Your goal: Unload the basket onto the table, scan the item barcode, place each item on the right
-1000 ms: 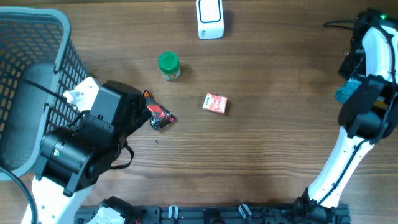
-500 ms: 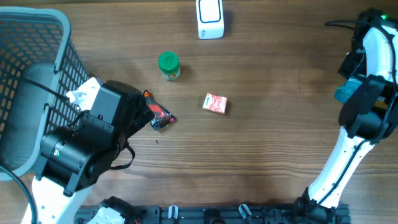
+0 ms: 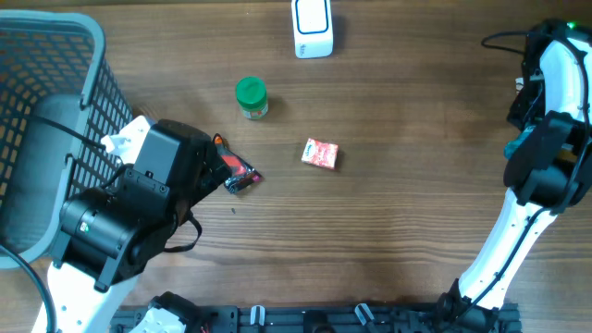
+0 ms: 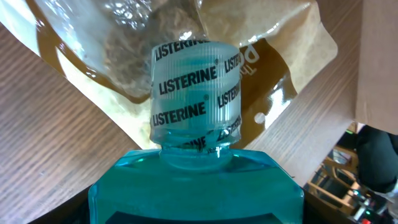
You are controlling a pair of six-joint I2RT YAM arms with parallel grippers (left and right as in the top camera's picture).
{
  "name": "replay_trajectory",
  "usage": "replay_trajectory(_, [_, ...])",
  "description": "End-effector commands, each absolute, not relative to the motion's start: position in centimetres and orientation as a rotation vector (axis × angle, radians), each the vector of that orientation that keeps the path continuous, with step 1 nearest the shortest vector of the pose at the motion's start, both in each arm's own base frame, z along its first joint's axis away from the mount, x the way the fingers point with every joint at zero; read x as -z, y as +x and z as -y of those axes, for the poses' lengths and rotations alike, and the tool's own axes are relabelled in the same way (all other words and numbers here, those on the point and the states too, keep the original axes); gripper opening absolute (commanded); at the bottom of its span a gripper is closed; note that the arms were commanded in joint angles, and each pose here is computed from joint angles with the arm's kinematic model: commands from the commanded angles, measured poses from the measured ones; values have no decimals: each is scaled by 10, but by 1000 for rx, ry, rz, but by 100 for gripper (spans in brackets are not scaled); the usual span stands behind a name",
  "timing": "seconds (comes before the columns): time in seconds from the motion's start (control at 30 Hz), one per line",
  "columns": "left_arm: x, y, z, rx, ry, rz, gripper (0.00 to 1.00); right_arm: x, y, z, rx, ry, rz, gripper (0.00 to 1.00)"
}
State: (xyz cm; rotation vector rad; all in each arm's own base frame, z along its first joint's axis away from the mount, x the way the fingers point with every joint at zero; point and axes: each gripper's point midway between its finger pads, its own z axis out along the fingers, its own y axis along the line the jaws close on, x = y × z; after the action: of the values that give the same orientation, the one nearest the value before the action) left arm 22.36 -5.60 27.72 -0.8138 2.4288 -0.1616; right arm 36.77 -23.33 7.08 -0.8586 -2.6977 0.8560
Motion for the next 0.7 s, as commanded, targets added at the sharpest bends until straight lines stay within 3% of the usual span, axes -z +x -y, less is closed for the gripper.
replay_trajectory(0.0, [-276, 224, 59, 175, -824, -2435, 100, -79, 357, 245, -956, -835, 2634, 33])
replay_trajectory(0.37, [-276, 225, 59, 173, -824, -2436, 100, -78, 356, 243, -946, -834, 2632, 31])
replay_trajectory(0.53, [-278, 227, 52, 129, -828, -2406, 100, -54, 389, 214, -651, -946, 2797, 29])
replay_trajectory(0.67, [-283, 231, 37, 36, -839, -2339, 100, -45, 430, 178, -499, -797, 2974, 32])
